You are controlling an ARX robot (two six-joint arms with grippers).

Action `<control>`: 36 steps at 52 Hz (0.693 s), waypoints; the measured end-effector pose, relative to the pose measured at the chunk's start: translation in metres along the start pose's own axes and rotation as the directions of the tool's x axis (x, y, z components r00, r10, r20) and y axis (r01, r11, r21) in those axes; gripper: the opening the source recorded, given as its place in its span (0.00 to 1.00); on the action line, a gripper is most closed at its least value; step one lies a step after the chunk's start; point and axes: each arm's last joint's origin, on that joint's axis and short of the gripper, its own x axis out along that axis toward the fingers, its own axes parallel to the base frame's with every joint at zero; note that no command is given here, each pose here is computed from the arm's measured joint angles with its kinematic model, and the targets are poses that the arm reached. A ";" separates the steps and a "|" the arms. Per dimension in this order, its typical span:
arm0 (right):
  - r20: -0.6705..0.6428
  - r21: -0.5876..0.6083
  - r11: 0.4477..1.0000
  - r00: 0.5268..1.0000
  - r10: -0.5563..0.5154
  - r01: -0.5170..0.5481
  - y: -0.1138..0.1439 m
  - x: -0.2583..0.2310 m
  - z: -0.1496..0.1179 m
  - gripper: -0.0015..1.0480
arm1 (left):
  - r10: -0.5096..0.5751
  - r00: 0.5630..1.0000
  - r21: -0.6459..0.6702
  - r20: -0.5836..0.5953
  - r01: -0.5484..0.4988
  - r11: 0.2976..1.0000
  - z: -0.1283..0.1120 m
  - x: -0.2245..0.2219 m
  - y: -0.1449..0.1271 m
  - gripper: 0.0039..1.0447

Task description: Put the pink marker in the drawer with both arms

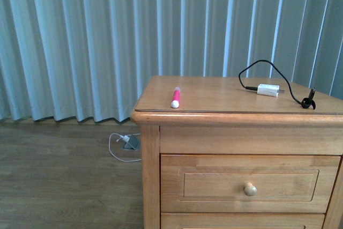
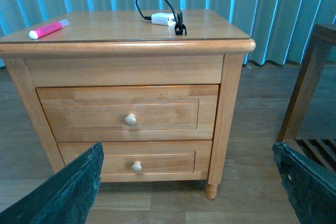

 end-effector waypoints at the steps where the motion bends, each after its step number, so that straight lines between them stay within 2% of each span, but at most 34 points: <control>1: 0.000 0.000 1.000 1.000 0.000 0.000 0.000 0.000 0.000 0.92 | 0.000 1.000 0.000 0.000 0.000 1.000 0.000 0.000 0.000 0.95; 36: 0.000 0.000 1.000 1.000 0.000 0.000 0.000 0.000 0.000 0.92 | 0.000 1.000 0.000 0.000 0.000 1.000 0.000 0.000 0.000 0.95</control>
